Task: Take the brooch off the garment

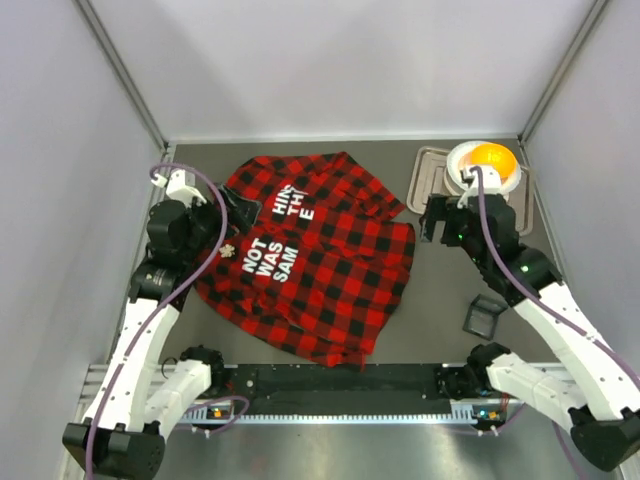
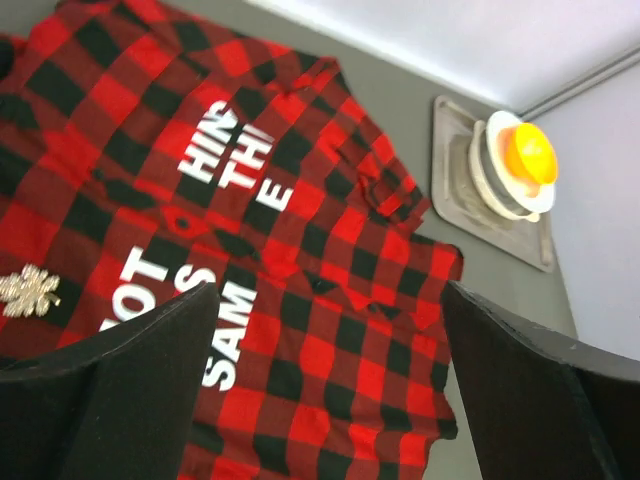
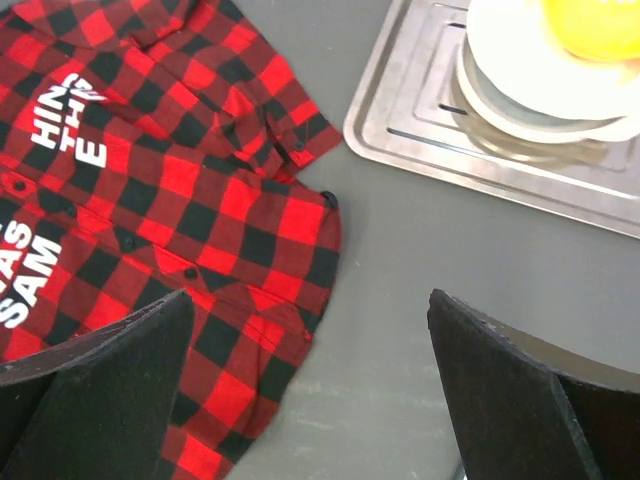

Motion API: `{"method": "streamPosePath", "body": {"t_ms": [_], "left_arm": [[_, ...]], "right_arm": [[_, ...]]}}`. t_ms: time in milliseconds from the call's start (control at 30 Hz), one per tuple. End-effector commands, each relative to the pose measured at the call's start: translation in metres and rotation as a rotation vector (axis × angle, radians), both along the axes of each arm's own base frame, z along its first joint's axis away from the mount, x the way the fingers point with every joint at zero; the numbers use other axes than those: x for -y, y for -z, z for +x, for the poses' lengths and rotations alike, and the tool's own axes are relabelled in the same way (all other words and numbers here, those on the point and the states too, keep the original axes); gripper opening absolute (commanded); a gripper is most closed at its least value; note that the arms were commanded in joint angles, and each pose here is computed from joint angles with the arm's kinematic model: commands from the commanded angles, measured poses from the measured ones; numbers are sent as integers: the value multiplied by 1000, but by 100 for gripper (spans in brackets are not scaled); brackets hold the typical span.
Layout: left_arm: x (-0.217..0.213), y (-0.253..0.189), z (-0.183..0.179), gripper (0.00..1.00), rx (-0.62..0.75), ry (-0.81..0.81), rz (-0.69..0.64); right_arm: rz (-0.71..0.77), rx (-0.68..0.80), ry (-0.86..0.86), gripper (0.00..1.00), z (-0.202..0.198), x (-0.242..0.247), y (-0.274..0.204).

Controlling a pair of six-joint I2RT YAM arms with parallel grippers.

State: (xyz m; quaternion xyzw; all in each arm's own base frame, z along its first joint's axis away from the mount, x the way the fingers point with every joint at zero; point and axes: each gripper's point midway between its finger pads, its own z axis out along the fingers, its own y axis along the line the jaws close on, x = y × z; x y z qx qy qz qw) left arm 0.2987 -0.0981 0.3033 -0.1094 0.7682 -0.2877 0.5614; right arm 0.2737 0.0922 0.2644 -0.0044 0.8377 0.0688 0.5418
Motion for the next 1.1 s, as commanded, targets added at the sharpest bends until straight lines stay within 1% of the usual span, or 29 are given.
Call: {"method": "streamPosePath", "body": {"t_ms": [0, 33, 67, 100, 133, 167, 200, 233, 267, 300, 367, 400, 467, 500, 533, 567, 600, 633, 667, 700, 733, 767, 800, 833, 867, 900, 933, 1000, 1067], "left_arm": [[-12, 29, -1, 98, -115, -69, 18], [-20, 41, 0, 98, -158, -113, 44], [-24, 50, 0, 98, -192, -134, 61], [-29, 67, -3, 98, -264, -153, 83], [-39, 74, -2, 98, -288, -212, 103], [-44, 81, -3, 98, -314, -248, 107], [-52, 90, -6, 98, -357, -290, 117], [-56, 94, -8, 98, -378, -331, 104], [-64, 98, -9, 98, -388, -373, 114], [-67, 101, -10, 97, -401, -390, 117], [-67, 110, -11, 97, -429, -414, 75], [-73, 114, -10, 97, -447, -436, 55], [-76, 121, -9, 98, -475, -463, 2], [-83, 125, -7, 98, -485, -496, -13], [-87, 127, -5, 98, -478, -526, -38], [-91, 129, -3, 96, -477, -546, -52], [-98, 130, 0, 84, -473, -572, -82], [-101, 135, 1, 77, -482, -591, -108], [-103, 135, 6, 70, -474, -599, -126], [-110, 144, 9, 67, -499, -622, -130], [-109, 152, 12, 66, -525, -617, -161], [-110, 158, 15, 65, -547, -611, -180], [-117, 171, 23, 63, -579, -617, -195], [-109, 173, 30, 56, -591, -553, -223], [-110, 176, 36, 51, -593, -532, -227], [-112, 185, 47, 50, -601, -510, -227], [-113, 185, 54, 48, -595, -480, -205], [-119, 203, 59, 40, -648, -479, -193], [-120, 209, 63, 36, -671, -462, -195]], "right_arm": [[134, 4, -90, 99, 27, -41, -5], [173, 17, -131, 99, 33, -54, -10], [211, -24, -171, 99, 40, -72, 1], [239, -30, -261, 99, 40, -96, 3], [254, -1, -294, 99, 47, -114, -1], [232, -27, -367, 99, 39, -144, 7], [180, -83, -368, 99, 48, -161, 31], [171, -73, -404, 99, 52, -183, 25], [161, -80, -464, 99, 44, -210, 27], [156, -105, -508, 99, 49, -236, 39], [209, -79, -579, 99, 49, -273, 37], [228, -95, -647, 99, 37, -297, 42], [241, -121, -691, 99, 38, -330, 58], [244, -136, -730, 98, 29, -346, 63], [236, -156, -750, 97, 30, -363, 75], [261, -144, -768, 95, 30, -375, 73], [297, -125, -804, 90, 29, -391, 66], [315, -140, -826, 86, 25, -402, 71], [338, -190, -828, 80, 25, -412, 91], [366, -211, -857, 71, 22, -422, 95], [405, -190, -875, 67, 25, -433, 87], [424, -222, -876, 62, 27, -442, 103], [454, -222, -908, 58, 25, -450, 99], [489, -199, -934, 56, 26, -458, 94], [514, -219, -941, 55, 25, -464, 98], [530, -240, -969, 52, 24, -474, 107], [543, -250, -981, 52, 24, -479, 112], [573, -273, -1021, 50, 24, -493, 120], [574, -292, -1032, 49, 24, -500, 129]]}}
